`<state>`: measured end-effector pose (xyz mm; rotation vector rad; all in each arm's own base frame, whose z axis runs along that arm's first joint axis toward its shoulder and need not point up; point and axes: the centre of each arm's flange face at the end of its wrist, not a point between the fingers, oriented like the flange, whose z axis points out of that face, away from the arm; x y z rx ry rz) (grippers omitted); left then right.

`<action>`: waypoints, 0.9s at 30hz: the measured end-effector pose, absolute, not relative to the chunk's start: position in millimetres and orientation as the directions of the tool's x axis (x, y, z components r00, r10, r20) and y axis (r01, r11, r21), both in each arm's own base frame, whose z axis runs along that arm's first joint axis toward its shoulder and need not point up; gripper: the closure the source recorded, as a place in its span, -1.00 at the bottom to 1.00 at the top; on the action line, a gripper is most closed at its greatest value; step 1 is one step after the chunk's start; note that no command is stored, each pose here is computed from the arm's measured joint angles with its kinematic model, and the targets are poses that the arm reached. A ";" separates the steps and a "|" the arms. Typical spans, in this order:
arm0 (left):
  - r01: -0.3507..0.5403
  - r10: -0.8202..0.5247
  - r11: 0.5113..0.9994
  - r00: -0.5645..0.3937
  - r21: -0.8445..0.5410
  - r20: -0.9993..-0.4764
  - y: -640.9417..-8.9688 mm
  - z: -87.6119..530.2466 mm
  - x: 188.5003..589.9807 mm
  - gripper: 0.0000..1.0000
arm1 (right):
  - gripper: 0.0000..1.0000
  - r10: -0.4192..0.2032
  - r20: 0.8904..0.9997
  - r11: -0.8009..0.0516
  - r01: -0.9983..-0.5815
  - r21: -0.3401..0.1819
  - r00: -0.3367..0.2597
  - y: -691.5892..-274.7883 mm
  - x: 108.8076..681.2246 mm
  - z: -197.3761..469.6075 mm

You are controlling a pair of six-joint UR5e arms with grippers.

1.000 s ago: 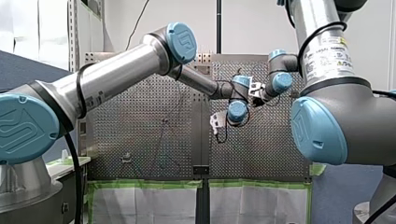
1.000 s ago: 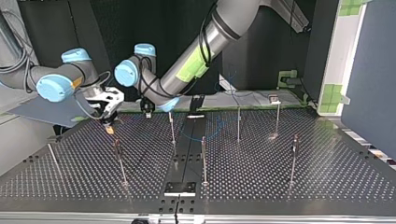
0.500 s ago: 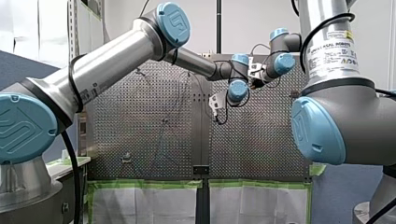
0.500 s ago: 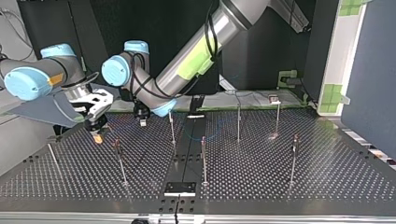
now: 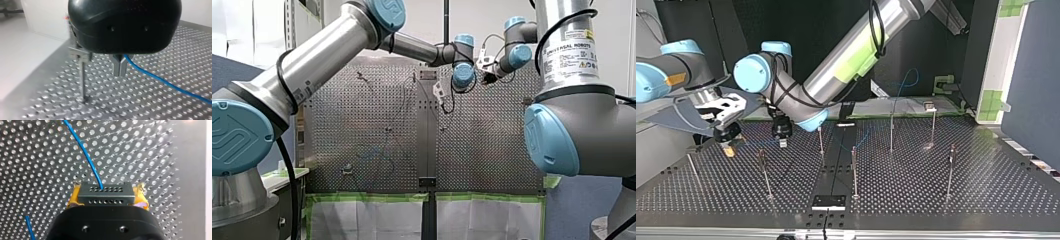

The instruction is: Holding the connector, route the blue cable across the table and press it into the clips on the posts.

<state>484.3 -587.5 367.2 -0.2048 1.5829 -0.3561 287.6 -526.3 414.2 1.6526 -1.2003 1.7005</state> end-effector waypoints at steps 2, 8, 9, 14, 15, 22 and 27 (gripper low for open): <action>0.090 -0.351 0.931 -0.043 -0.354 -0.935 -586.1 373.5 483.2 1.00 | 1.00 -0.231 0.960 -0.502 -0.826 -0.255 -0.157 -525.8 287.1 415.7; 0.090 -0.357 0.929 -0.037 -0.359 -0.933 -583.2 380.8 483.2 1.00 | 1.00 -0.229 0.960 -0.513 -0.818 -0.260 -0.162 -525.3 285.1 422.2; 0.090 -0.357 0.929 -0.036 -0.359 -0.933 -583.1 381.0 483.2 1.00 | 1.00 -0.229 0.960 -0.516 -0.816 -0.261 -0.163 -525.3 284.8 423.2; 0.091 -0.361 0.928 -0.033 -0.362 -0.932 -582.1 384.9 482.7 1.00 | 1.00 -0.227 0.959 -0.533 -0.804 -0.266 -0.167 -525.1 284.8 430.6; 0.091 -0.362 0.927 -0.032 -0.363 -0.932 -581.9 385.6 482.7 1.00 | 1.00 -0.225 0.960 -0.535 -0.802 -0.266 -0.168 -524.9 284.7 433.0; 0.096 -0.367 0.925 -0.024 -0.368 -0.930 -581.2 387.5 485.5 1.00 | 1.00 -0.222 0.959 -0.536 -0.800 -0.269 -0.173 -526.0 282.6 437.4; 0.123 -0.367 0.923 -0.006 -0.365 -0.930 -581.2 390.0 493.9 1.00 | 1.00 -0.224 0.959 -0.535 -0.800 -0.271 -0.175 -527.8 280.7 436.6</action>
